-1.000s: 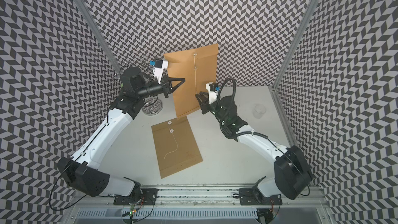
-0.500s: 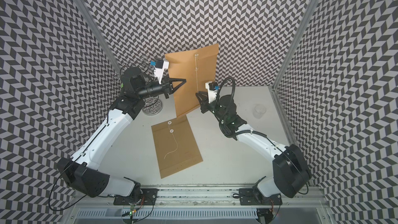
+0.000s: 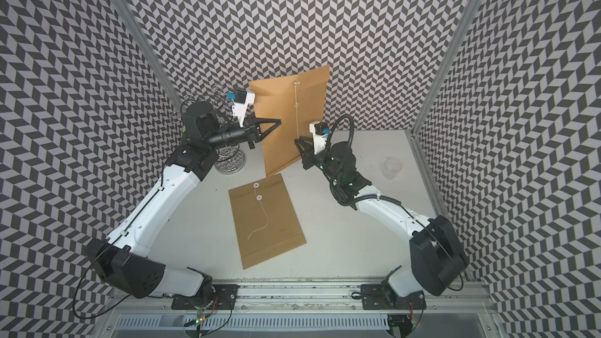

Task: Close the mouth of the file bag
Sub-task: Close the file bag.

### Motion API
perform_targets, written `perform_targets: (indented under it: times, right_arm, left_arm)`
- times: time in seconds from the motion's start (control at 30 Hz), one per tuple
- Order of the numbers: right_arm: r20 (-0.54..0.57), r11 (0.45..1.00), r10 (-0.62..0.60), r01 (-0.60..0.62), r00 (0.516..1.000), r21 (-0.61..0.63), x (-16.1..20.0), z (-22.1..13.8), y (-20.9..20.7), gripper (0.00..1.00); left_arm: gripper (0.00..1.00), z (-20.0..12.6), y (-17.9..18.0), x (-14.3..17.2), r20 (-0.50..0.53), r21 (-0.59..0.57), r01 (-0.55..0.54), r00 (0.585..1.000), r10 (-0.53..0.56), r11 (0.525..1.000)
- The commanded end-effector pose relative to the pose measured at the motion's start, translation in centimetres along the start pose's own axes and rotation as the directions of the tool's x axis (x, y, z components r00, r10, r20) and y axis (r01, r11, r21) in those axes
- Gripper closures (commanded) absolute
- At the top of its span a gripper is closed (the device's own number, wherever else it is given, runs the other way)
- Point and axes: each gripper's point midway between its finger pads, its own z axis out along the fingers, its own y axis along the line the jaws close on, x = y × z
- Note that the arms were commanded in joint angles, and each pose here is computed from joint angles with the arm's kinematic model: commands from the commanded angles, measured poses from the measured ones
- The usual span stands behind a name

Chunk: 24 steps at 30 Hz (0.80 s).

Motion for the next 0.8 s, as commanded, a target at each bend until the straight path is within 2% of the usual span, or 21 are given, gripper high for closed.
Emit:
perform_targets:
  times: [0.0,0.23,0.33,0.5,0.77]
  right_arm:
    - [0.072,1.000,-0.022,0.023,0.997,-0.014,-2.4,0.3,0.3,0.84]
    - [0.080,1.000,-0.022,0.023,0.997,-0.006,-2.7,-0.2,0.2,0.95]
    - [0.073,0.999,-0.030,0.031,0.997,-0.020,-3.0,-0.8,0.7,1.00]
    - [0.047,0.998,-0.013,0.016,0.999,-0.059,-3.5,-2.5,2.0,1.00]
    - [-0.030,0.990,-0.015,0.010,0.999,-0.138,-3.5,-3.9,5.3,1.00]
  left_arm:
    - [1.00,-0.9,-2.8,-2.9,0.060,0.053,-0.081,0.995,0.078,0.995]
    - [1.00,-0.9,-2.6,-2.9,0.055,0.036,-0.092,0.994,0.090,0.995]
    - [1.00,-1.1,-1.6,-3.0,0.057,-0.010,-0.094,0.994,0.095,0.995]
    - [1.00,-1.9,0.6,-2.7,0.063,-0.069,-0.069,0.995,0.073,0.995]
    - [1.00,-1.2,1.4,-0.6,0.038,-0.039,-0.052,0.998,0.054,0.998]
